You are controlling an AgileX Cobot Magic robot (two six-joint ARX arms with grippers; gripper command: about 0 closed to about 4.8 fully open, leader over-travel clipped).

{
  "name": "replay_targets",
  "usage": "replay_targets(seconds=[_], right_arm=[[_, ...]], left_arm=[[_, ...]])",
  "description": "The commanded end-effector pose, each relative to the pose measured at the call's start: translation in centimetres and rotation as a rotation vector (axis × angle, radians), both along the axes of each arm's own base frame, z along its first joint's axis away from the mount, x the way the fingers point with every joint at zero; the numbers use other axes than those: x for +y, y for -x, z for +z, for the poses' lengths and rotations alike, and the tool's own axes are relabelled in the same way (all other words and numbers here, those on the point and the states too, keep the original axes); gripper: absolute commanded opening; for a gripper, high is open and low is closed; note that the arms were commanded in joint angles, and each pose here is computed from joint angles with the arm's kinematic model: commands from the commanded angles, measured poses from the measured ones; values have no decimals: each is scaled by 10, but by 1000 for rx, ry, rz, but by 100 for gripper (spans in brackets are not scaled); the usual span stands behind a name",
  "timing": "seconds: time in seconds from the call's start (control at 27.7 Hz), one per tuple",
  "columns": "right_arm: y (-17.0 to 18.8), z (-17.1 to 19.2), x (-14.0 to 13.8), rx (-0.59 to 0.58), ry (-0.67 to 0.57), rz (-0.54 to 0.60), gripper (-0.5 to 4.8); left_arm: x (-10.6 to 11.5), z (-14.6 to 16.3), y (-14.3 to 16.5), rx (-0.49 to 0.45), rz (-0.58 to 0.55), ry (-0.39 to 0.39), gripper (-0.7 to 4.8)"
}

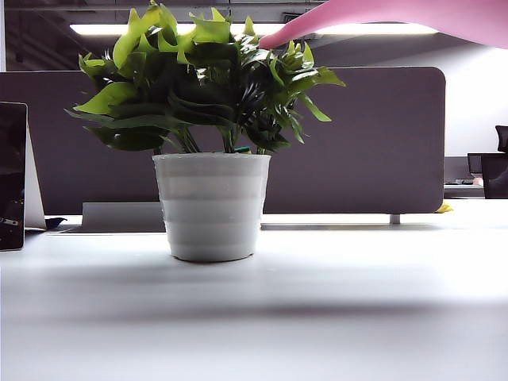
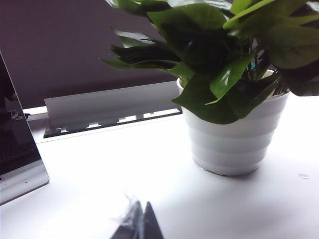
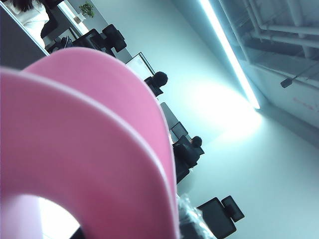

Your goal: Pick up the watering can from the table, water the potted plant, and put the can back.

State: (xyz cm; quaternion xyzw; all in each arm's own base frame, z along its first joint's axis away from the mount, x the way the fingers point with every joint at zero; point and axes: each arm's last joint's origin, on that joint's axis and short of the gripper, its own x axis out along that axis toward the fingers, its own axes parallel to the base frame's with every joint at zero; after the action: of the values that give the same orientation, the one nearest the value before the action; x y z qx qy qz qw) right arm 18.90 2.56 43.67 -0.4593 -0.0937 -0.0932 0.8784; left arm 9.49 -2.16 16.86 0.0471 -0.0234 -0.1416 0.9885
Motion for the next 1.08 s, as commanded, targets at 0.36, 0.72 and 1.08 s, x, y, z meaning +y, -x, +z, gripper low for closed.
replay_targets(seconds=[0.36,0.72,1.08], right_arm=[[8,16,0,-128,30,23,-6],[8,18,0,-147,67,15,-6],[9,22,0,-157,72,32,-6]], left_arm=[[0,1,0,-10,-3,2,-5],[0,1,0,-10,-3,2,-5],[0,1,0,-10,-3,2,-5]])
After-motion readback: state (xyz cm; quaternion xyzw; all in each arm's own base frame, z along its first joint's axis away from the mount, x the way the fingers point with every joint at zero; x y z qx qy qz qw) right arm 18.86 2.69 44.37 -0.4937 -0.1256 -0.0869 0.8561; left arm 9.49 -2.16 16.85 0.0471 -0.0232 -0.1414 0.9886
